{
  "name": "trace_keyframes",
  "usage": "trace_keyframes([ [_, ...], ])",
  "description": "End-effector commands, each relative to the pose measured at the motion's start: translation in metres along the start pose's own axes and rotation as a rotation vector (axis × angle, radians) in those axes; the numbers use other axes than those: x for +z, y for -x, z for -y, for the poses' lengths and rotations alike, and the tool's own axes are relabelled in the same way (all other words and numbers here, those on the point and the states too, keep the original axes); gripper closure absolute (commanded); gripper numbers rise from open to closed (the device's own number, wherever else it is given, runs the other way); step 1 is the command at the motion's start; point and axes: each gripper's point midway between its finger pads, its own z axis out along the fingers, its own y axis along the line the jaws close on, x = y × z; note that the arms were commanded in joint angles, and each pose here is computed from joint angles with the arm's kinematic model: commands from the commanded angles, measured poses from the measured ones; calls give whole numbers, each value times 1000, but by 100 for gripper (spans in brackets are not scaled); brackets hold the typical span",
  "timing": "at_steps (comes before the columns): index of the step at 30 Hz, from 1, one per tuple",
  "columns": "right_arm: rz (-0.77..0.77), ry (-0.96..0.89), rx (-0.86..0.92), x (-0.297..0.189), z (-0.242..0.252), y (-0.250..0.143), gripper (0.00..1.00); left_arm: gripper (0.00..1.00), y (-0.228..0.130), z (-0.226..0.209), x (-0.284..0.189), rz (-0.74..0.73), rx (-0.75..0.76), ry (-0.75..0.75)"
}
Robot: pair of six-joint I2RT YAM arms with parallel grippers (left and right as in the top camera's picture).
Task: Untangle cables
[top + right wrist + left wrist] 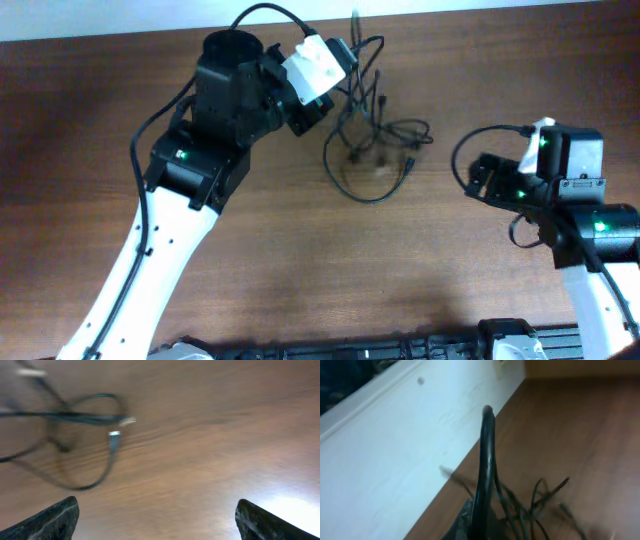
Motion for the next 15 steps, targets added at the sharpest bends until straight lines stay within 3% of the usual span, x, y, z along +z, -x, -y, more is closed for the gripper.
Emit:
trace_keyframes([
  [1, 2, 320, -104, -13, -54, 1, 1, 100, 29, 15, -13, 110, -68, -106],
  [9, 86, 528, -152, -41, -88, 13, 1, 100, 64, 65, -25, 271, -50, -372],
  [15, 151, 540, -188, -57, -90, 15, 1, 100, 97, 70, -36, 375, -92, -392],
])
